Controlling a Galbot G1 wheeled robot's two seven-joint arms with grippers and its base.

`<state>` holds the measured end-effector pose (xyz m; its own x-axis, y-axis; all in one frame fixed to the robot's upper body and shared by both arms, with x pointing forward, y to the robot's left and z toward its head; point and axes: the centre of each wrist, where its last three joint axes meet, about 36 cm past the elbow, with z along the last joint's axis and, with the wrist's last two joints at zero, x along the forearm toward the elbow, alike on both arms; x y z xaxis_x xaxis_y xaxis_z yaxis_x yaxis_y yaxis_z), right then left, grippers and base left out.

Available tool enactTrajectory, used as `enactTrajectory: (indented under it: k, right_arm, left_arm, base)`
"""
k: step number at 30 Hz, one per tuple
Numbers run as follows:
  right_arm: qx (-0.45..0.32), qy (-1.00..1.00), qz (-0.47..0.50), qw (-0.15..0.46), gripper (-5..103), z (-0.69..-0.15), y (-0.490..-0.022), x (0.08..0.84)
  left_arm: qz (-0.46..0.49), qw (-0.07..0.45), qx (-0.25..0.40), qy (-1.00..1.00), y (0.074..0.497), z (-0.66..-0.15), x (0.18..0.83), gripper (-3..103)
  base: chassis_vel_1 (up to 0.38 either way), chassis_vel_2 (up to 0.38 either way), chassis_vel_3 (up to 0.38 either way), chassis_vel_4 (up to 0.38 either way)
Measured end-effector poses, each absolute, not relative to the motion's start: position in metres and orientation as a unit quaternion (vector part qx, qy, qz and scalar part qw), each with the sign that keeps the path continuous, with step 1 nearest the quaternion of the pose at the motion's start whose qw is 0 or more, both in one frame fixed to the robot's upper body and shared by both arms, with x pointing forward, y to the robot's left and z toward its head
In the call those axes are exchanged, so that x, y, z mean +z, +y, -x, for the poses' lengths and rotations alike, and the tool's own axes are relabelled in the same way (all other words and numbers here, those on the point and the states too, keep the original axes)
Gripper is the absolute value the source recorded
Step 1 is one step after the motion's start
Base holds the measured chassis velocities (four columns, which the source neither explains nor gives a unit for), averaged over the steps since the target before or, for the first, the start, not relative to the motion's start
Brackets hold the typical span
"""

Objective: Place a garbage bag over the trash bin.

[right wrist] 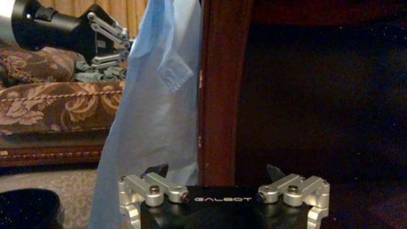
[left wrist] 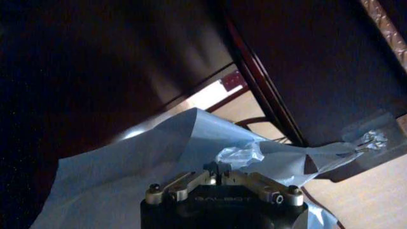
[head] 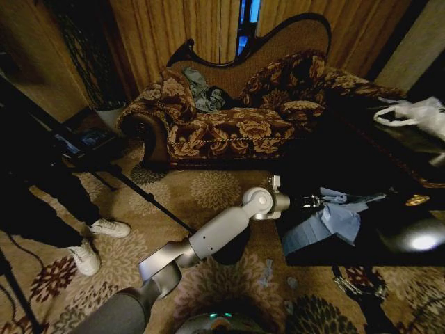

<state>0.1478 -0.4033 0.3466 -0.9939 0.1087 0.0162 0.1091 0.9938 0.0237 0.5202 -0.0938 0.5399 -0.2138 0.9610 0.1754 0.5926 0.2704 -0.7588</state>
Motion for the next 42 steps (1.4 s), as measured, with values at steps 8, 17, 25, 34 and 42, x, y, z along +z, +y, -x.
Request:
enactTrajectory:
  k: [8, 17, 25, 34, 42]
  right_arm:
    - [-0.012, -0.999, 0.052, 0.01, 100, -0.151, -0.404, 0.343]
    - [-0.01, -0.999, 0.049, 0.012, 100, -0.155, -0.409, 0.342]
    - [-0.004, -0.999, 0.046, 0.019, 100, -0.154, -0.415, 0.34]
    - [-0.004, -0.999, 0.045, 0.02, 100, -0.154, -0.415, 0.338]
    - [-0.003, -0.999, 0.04, 0.019, 100, -0.155, -0.41, 0.337]
  left_arm:
    - [0.502, 0.334, 0.282, -0.746, -0.091, -0.508, 0.543, 0]
    - [0.495, 0.332, 0.285, -0.751, -0.088, -0.492, 0.549, 0]
    - [0.471, 0.337, 0.285, -0.764, -0.053, -0.481, 0.529, 0]
    - [0.446, 0.331, 0.278, -0.783, -0.02, -0.479, 0.522, 0]
    - [0.434, 0.328, 0.275, -0.793, 0.007, -0.457, 0.512, 0]
  base:
    - [0.0, 0.0, 0.0, 0.0]
    - [0.0, 0.0, 0.0, 0.0]
    - [0.0, 0.0, 0.0, 0.0]
    - [0.0, 0.0, 0.0, 0.0]
    - [0.0, 0.0, 0.0, 0.0]
